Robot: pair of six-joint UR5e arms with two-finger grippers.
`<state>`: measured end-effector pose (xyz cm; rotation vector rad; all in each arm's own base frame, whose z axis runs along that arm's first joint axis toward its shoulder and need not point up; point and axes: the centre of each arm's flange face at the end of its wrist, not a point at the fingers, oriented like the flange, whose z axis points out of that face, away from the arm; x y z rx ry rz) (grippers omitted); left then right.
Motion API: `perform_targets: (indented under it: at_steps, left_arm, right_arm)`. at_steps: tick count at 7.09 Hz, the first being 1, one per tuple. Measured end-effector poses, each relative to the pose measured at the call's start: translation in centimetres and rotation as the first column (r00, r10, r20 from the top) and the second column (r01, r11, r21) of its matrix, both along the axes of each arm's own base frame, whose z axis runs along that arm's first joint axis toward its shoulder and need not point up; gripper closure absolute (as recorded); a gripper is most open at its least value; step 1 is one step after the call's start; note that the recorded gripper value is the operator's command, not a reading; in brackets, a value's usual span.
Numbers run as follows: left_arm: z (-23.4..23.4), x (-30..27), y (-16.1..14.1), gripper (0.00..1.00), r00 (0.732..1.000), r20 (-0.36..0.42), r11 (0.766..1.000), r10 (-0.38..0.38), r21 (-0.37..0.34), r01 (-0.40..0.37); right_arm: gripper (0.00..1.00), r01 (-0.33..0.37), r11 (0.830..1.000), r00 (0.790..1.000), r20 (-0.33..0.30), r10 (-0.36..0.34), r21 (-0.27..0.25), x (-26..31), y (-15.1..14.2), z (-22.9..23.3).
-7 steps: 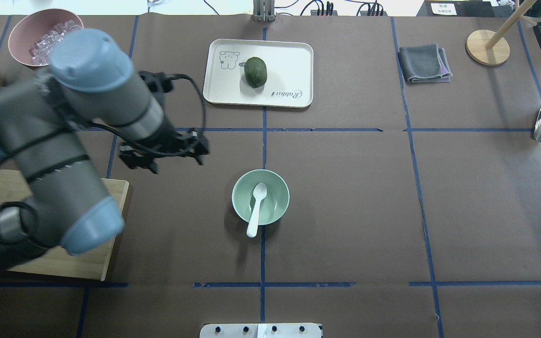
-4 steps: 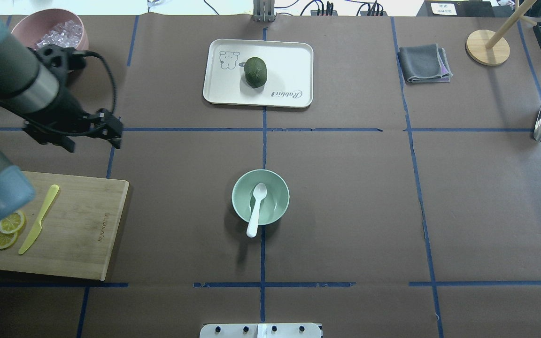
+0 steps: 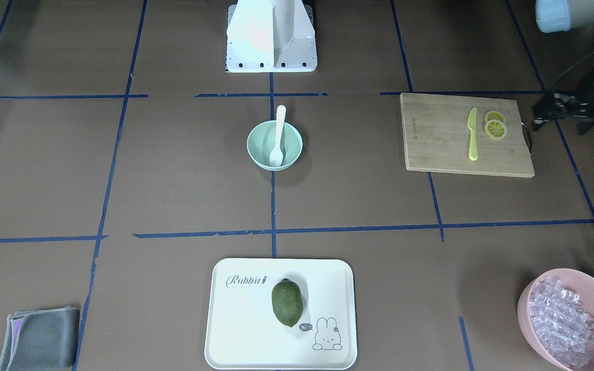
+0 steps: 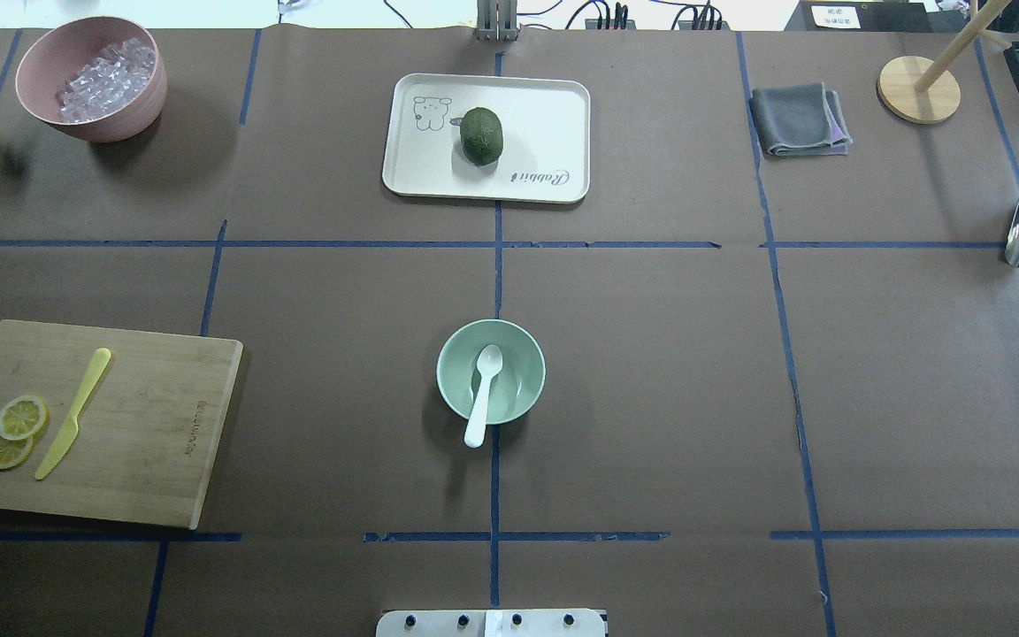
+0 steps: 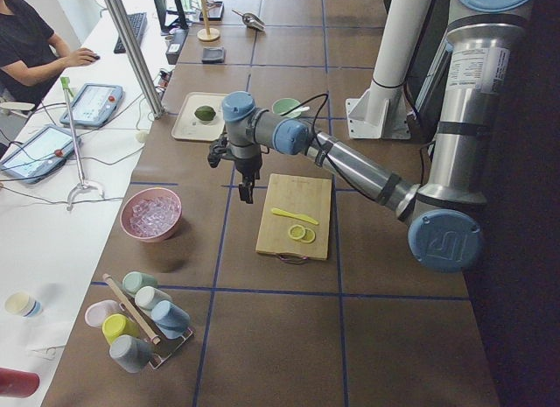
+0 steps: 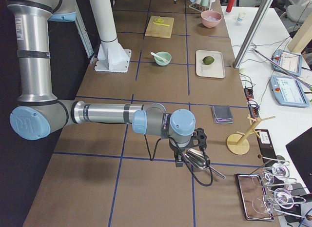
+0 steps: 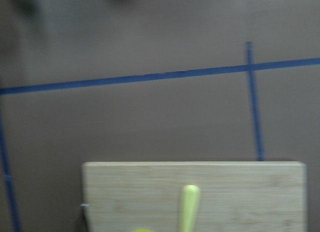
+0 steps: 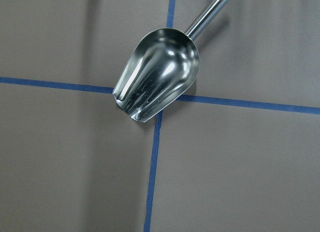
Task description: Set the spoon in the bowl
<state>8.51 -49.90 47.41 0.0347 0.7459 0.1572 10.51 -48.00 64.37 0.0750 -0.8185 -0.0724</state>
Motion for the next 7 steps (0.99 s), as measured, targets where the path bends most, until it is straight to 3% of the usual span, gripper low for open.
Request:
perform_targets:
  at_steps: [3,5,7]
  left_arm:
    - [11.7,-11.0,-1.2,0.0,0.998,0.017,0.997,0.068,0.026,-0.069]
    - [16.1,-13.9,1.0,0.0,0.997,-0.054,0.998,0.063,0.014,-0.063]
    - [18.4,-14.4,3.3,0.0,0.996,-0.075,0.999,0.05,0.009,-0.049]
  right_arm:
    - [0.0,-0.009,1.0,1.0,0.0,0.009,-0.01,0.0,0.1,0.2]
    - [0.0,-0.012,1.0,1.0,0.0,0.012,-0.011,-0.1,0.1,0.1]
    - [0.0,-0.011,1.0,1.0,0.0,0.011,-0.01,-0.1,0.0,0.1]
